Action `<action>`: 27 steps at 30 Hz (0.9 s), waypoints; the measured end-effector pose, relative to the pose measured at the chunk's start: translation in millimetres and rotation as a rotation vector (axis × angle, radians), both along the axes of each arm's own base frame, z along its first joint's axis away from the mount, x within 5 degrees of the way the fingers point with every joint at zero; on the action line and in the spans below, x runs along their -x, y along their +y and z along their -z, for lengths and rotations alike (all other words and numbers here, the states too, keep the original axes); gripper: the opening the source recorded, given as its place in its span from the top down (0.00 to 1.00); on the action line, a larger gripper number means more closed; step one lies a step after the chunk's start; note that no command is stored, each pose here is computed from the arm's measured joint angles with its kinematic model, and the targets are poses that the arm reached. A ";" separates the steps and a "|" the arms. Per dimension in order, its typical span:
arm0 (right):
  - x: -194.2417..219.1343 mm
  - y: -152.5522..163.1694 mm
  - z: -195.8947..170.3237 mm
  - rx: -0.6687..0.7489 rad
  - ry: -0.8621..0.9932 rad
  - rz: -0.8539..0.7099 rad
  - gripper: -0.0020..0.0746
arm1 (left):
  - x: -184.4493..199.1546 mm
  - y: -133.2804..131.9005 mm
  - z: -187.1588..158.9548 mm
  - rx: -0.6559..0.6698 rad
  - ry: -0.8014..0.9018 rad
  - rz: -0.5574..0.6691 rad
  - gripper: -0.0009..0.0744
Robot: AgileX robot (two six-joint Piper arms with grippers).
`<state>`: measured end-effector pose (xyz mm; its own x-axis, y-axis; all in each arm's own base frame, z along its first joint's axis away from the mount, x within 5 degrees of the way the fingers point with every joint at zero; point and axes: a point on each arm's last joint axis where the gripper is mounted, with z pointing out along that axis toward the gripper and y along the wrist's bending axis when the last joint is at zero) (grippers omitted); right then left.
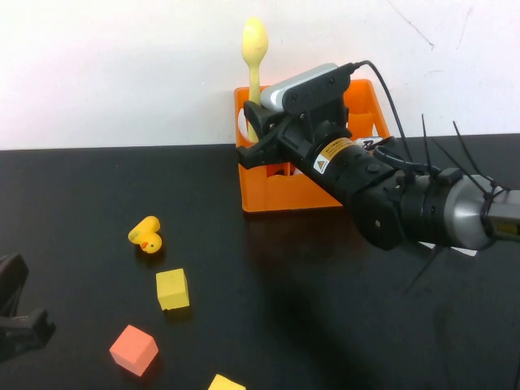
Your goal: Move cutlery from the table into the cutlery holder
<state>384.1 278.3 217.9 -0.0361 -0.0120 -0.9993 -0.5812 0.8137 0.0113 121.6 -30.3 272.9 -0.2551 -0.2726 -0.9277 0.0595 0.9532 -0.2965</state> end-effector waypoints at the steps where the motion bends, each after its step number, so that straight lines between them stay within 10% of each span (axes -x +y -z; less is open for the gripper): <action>1: 0.0 0.0 0.0 0.000 0.000 0.000 0.75 | 0.0 0.0 0.0 0.000 0.000 0.000 0.99; 19: 3.1 -2.2 -13.3 0.120 -0.080 -0.006 0.43 | -0.1 0.0 -0.2 -0.013 -0.005 0.003 0.99; 27: 31.5 -19.6 -96.5 0.188 -0.182 -0.034 0.75 | -0.3 0.1 -1.3 -0.049 -0.022 0.010 0.99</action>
